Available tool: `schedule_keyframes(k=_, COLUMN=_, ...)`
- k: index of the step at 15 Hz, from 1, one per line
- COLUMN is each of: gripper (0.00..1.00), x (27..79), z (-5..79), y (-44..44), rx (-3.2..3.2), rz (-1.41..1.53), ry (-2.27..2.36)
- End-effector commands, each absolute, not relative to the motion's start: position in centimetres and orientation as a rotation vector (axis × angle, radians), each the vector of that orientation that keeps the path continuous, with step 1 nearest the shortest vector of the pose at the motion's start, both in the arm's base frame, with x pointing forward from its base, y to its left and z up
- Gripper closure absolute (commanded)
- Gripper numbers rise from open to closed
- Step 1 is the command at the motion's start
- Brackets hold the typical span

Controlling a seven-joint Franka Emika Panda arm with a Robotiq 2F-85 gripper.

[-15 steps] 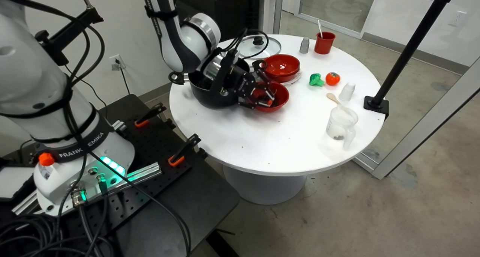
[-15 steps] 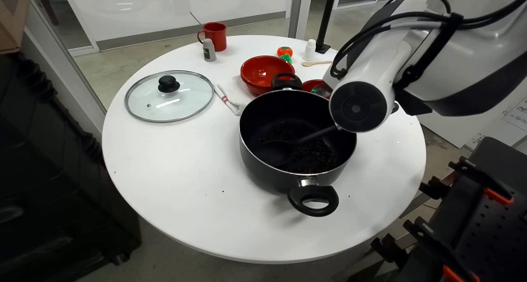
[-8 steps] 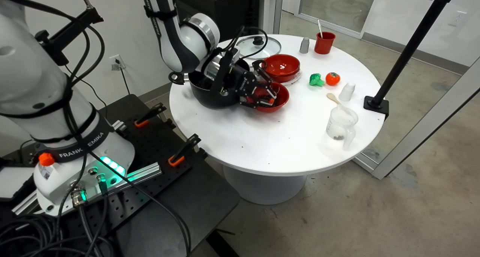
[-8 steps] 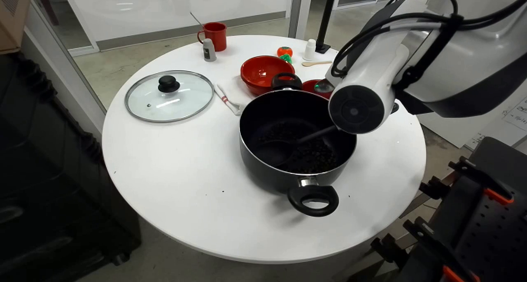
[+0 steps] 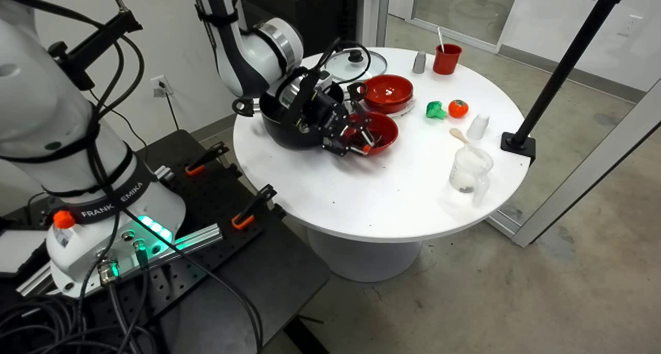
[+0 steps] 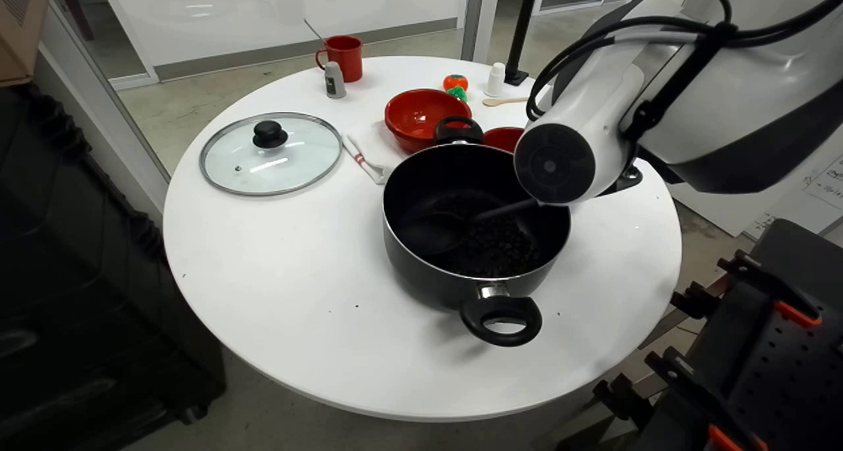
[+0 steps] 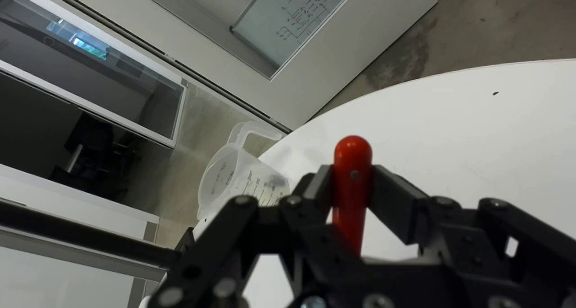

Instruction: Use the spoon to scoop some beans from the red bowl and put them in the pot

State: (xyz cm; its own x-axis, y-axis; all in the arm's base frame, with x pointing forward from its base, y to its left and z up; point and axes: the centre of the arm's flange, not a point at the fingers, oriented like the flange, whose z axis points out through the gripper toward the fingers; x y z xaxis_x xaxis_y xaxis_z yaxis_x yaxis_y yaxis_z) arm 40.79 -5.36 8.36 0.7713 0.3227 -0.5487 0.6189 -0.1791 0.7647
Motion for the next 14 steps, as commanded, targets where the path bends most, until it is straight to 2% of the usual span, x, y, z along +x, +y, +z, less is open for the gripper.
schedule_keyframes(k=1, gripper=0.94, x=41.1, z=9.0, y=-5.3, rx=1.78, rz=-0.348, ry=0.742)
schedule_keyframes(k=14, gripper=0.94, x=47.1, z=12.8, y=-5.1, rx=2.11, rz=-0.624, ry=0.8)
